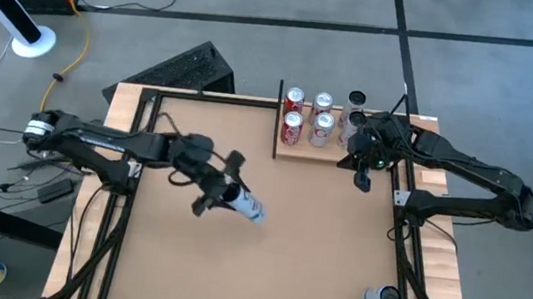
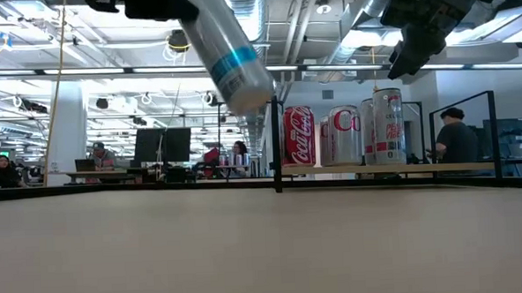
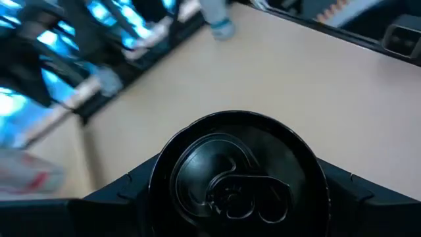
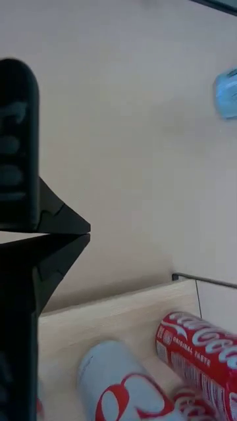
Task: Place canned beverage on shelf
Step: Put the left blue white soda can on the shelf
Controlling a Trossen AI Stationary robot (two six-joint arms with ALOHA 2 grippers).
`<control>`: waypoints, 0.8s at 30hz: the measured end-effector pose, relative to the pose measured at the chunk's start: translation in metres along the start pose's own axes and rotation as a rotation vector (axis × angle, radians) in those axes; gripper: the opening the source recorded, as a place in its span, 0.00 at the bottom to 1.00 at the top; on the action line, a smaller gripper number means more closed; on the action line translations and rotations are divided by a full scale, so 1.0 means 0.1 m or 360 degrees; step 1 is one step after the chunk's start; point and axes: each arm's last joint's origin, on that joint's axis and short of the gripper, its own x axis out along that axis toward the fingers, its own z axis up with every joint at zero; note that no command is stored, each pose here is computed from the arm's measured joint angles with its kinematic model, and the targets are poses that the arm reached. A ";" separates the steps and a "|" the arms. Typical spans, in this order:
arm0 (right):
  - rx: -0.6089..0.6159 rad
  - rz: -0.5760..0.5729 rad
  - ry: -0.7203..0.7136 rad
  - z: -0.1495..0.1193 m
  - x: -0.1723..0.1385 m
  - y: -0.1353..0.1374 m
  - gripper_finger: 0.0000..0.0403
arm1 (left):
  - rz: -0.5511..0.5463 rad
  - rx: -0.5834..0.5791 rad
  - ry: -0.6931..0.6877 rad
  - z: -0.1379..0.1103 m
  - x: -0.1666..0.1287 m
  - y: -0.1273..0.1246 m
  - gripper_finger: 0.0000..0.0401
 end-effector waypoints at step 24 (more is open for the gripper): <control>-0.0076 0.0096 0.0018 0.02 0.04 0.15 0.09 | -0.0773 0.0271 0.0399 0.10 1.19 0.31 0.62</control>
